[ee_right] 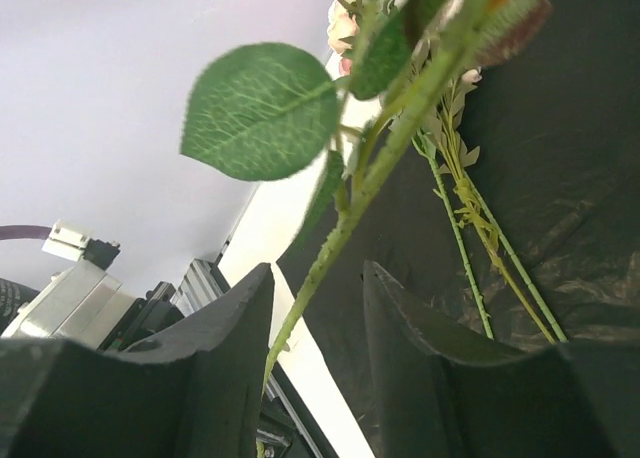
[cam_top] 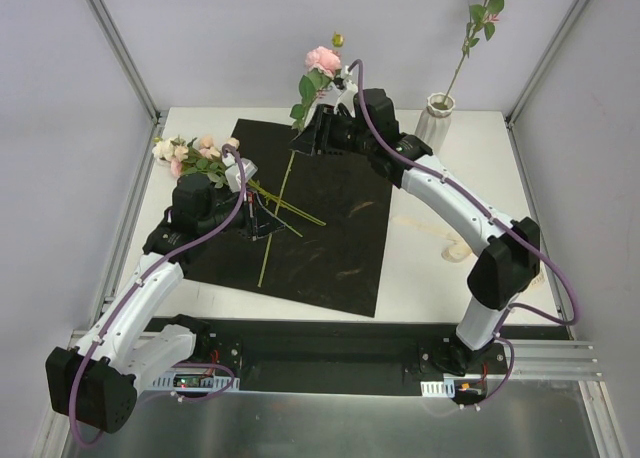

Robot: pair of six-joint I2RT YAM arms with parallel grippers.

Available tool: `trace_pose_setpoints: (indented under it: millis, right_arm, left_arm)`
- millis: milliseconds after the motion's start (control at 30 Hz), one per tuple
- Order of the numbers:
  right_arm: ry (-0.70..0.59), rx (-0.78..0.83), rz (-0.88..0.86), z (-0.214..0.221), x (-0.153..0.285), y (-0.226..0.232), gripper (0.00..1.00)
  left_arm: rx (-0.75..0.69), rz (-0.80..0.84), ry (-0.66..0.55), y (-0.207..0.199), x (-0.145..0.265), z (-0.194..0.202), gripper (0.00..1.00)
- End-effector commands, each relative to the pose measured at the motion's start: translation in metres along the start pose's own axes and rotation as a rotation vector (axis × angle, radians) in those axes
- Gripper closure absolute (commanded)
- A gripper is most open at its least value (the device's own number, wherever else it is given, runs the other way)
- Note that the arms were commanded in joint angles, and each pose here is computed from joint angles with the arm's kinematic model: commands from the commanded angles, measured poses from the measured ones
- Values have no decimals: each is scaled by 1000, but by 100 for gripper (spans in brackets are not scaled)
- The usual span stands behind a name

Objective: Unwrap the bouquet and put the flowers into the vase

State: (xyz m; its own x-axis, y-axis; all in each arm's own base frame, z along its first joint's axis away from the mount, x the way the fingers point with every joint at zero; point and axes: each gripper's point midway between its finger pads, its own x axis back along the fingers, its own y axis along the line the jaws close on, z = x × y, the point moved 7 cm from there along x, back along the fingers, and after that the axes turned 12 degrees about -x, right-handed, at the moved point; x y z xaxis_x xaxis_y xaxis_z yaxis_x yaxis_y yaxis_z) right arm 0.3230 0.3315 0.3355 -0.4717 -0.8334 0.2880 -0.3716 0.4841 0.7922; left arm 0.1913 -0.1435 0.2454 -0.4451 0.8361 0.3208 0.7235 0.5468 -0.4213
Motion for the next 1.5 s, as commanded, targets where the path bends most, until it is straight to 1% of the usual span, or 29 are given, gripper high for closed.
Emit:
trace_pose_setpoints:
  millis: [0, 100, 200, 300, 367, 400, 433, 467, 500, 533, 600, 633, 667, 700, 733, 767, 800, 833, 900, 933, 967, 1000, 1033, 1100, 1133, 1200, 1233, 1367, 1467]
  right_arm:
    - [-54, 5, -28, -16, 2, 16, 58]
    - [-55, 2, -25, -17, 0, 14, 62]
    - [-58, -7, -29, -18, -2, 14, 69]
    - [-68, -6, -35, -20, -4, 15, 74]
    - [-81, -1, -38, -24, -3, 17, 81]
    - [-86, -1, -36, -26, -2, 17, 88]
    - [-87, 5, -40, -27, -2, 18, 92]
    - [-99, 11, -46, -32, 0, 20, 97]
    - [-106, 19, -50, -35, 2, 22, 99]
    - [-119, 42, -40, -41, 6, 21, 99]
    - [-161, 80, -25, -55, 18, 25, 99]
    - [-201, 94, 14, -66, 31, 21, 99]
    - [-237, 152, 28, -77, 41, 24, 99]
    - [-268, 185, 50, -85, 51, 24, 99]
    - [-330, 210, 117, -98, 70, 22, 99]
    - [-369, 295, 163, -107, 83, 22, 99]
    - [-424, 336, 193, -118, 98, 29, 99]
    - [-514, 360, 270, -131, 122, 29, 99]
    - [-627, 493, 389, -148, 153, 32, 99]
    - [-753, 517, 461, -159, 180, 41, 99]
    - [-816, 545, 499, -166, 193, 45, 99]
    - [-865, 615, 551, -171, 206, 48, 99]
    - [-971, 626, 583, -180, 225, 55, 99]
    - [-1044, 675, 622, -189, 243, 62, 99]
    - [-1110, 679, 623, -197, 258, 70, 99]
    - [-1161, 687, 630, -204, 269, 75, 99]
    - [-1215, 704, 621, -210, 278, 81, 99]
    - [-1309, 723, 622, -227, 289, 87, 99]
    - [-1330, 717, 640, -241, 288, 83, 99]
  left_arm:
    - [-91, 66, -42, -8, 1, -8, 100]
    - [-90, 72, -40, -8, 1, -7, 100]
    - [-91, 80, -41, -9, 1, -8, 100]
    - [-91, 85, -42, -10, 2, -7, 100]
    - [-92, 85, -43, -11, 2, -7, 100]
    - [-90, 80, -44, -11, 2, -7, 100]
    - [-86, 77, -43, -10, 2, -6, 100]
    - [-82, 73, -43, -10, 2, -6, 98]
    - [-76, 71, -42, -10, 2, -6, 77]
    - [-71, 63, -39, -9, 2, -5, 64]
    - [-55, 28, -31, -6, 2, -3, 46]
    - [-56, 21, -30, -6, 3, -3, 39]
    - [-61, 16, -28, -6, 4, -3, 37]
    - [-61, 13, -23, -6, 4, -2, 36]
    - [-64, 9, -22, -6, 5, -2, 36]
    - [-71, 8, -24, -6, 6, -2, 35]
    - [-71, 4, -21, -6, 6, -2, 35]
    - [-73, 4, -21, -6, 6, -2, 35]
    - [-72, 2, -19, -5, 6, -2, 35]
    - [-68, 2, -14, -4, 5, -1, 35]
    - [-64, 0, -13, -4, 5, -1, 35]
    - [-60, -2, -10, -3, 4, -1, 35]
    - [-52, 1, -5, -3, 3, 0, 35]
    - [-46, 9, 1, -3, 1, 0, 34]
    - [-43, 10, 3, -2, 1, 0, 34]
    - [-42, 10, 7, -2, 1, 1, 33]
    - [-43, 9, 5, -1, 0, 0, 32]
    - [-41, 5, 7, -1, 0, 0, 32]
    - [-32, 4, 15, 1, -1, 3, 32]
